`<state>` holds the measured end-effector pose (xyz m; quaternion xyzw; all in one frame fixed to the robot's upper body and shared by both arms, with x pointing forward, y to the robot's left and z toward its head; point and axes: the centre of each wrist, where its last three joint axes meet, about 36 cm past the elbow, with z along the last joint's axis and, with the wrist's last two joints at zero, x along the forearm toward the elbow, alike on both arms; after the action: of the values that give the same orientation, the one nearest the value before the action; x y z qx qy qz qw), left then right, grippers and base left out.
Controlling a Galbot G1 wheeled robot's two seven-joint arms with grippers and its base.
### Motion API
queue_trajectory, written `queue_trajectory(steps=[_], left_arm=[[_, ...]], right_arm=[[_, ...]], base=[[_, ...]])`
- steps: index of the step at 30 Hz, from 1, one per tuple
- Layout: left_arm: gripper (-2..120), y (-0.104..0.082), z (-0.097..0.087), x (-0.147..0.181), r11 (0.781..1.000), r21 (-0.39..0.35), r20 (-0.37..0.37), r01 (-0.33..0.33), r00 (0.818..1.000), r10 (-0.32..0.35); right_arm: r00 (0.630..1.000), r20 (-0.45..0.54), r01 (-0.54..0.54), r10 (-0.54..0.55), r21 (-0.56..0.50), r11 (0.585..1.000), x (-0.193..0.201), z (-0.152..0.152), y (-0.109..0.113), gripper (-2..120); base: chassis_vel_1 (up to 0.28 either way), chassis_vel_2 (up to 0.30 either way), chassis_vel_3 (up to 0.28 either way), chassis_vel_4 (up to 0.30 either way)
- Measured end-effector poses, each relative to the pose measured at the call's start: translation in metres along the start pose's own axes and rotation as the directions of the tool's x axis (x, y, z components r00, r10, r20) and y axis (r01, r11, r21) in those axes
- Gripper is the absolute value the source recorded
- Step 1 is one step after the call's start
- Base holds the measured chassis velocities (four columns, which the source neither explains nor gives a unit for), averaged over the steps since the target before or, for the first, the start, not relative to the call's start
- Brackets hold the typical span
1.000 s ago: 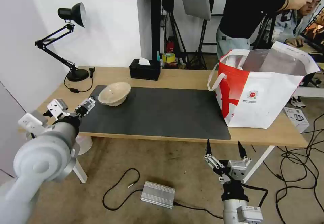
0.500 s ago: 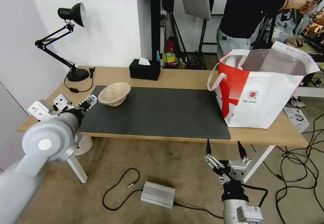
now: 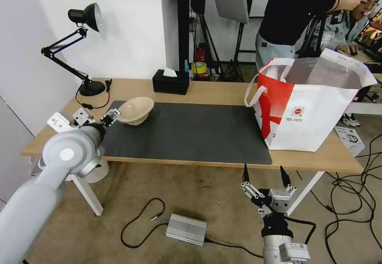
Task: Pick up the trash from the table and place it into the takeout bag.
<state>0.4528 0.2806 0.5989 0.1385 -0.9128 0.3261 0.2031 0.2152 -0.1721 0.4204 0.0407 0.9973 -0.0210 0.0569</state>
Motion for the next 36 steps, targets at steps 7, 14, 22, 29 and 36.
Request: queue_trajectory(steps=[7,14,22,29,36], left_arm=[[100,-0.007,0.002,-0.007,1.000,0.001,-0.018,-0.005,1.000,0.005],[100,-0.020,0.004,-0.019,1.000,0.015,-0.051,-0.005,0.999,0.006],[100,-0.030,0.009,-0.035,1.000,0.025,-0.077,0.004,0.997,-0.002],[100,-0.035,0.009,-0.047,0.999,0.029,-0.081,0.015,0.997,-0.012],[100,-0.042,0.008,-0.053,0.999,0.041,-0.083,0.025,0.996,-0.022]], right_arm=[[1.000,0.000,0.000,0.000,0.000,1.000,0.000,0.000,0.000,100],[1.000,0.000,0.000,0.000,0.000,1.000,0.000,0.000,0.000,100],[1.000,0.000,0.000,0.000,0.000,1.000,0.000,0.000,0.000,100],[1.000,0.000,0.000,0.000,0.000,1.000,0.000,0.000,0.000,100],[1.000,0.000,0.000,0.000,0.000,1.000,0.000,0.000,0.000,100]], base=[[0.000,0.000,0.000,0.000],[0.000,0.000,0.000,0.000],[0.000,0.000,0.000,0.000],[0.000,0.000,0.000,0.000],[0.000,0.000,0.000,0.000]])
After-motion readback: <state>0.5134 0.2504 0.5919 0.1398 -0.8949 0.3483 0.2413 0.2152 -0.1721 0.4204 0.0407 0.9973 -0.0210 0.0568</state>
